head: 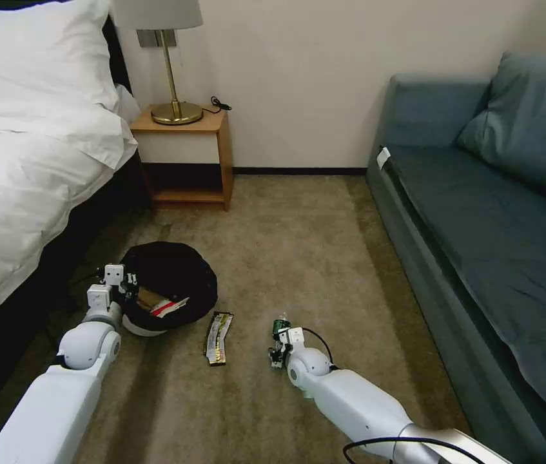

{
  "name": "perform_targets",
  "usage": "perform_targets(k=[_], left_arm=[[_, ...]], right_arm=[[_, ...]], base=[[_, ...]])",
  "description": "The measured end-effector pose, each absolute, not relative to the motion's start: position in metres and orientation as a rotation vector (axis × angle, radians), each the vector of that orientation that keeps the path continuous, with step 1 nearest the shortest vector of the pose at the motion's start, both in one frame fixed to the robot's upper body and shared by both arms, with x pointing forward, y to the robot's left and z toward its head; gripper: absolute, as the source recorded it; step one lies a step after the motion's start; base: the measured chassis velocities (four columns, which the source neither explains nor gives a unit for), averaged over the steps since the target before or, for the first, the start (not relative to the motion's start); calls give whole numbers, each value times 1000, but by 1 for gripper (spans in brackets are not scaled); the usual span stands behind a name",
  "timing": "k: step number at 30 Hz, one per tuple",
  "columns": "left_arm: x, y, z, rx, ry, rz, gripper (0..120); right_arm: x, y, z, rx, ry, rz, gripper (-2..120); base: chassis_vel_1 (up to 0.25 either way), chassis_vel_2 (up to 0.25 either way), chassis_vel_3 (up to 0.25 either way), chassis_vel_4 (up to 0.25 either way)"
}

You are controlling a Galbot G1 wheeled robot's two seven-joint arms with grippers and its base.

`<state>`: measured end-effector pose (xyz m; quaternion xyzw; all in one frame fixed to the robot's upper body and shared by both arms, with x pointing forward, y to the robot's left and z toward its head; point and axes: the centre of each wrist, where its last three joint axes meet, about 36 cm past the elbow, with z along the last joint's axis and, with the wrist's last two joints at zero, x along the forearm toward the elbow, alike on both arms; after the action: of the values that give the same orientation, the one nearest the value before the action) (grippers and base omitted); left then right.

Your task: Pick up the trash bin, then pick up the garbage on the floor and place it into the trash bin.

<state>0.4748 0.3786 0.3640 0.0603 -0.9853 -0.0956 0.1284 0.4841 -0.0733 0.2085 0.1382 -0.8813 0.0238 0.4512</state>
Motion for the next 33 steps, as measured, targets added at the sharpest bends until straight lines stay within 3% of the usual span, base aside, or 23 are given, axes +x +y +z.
perform_targets(k=[7, 23, 33], left_arm=[[474, 380, 364, 176, -2864, -282, 5], [474, 379, 363, 165, -2865, -282, 5], [477, 368, 362, 140, -2870, -280, 5]], right_arm=[[488, -70, 213, 350, -2192, 56, 25], [494, -67, 225, 375, -2271, 84, 25], [526, -45, 275, 506, -2483, 119, 25]], base=[[0, 0, 0, 0], [0, 0, 0, 0], [0, 0, 0, 0]])
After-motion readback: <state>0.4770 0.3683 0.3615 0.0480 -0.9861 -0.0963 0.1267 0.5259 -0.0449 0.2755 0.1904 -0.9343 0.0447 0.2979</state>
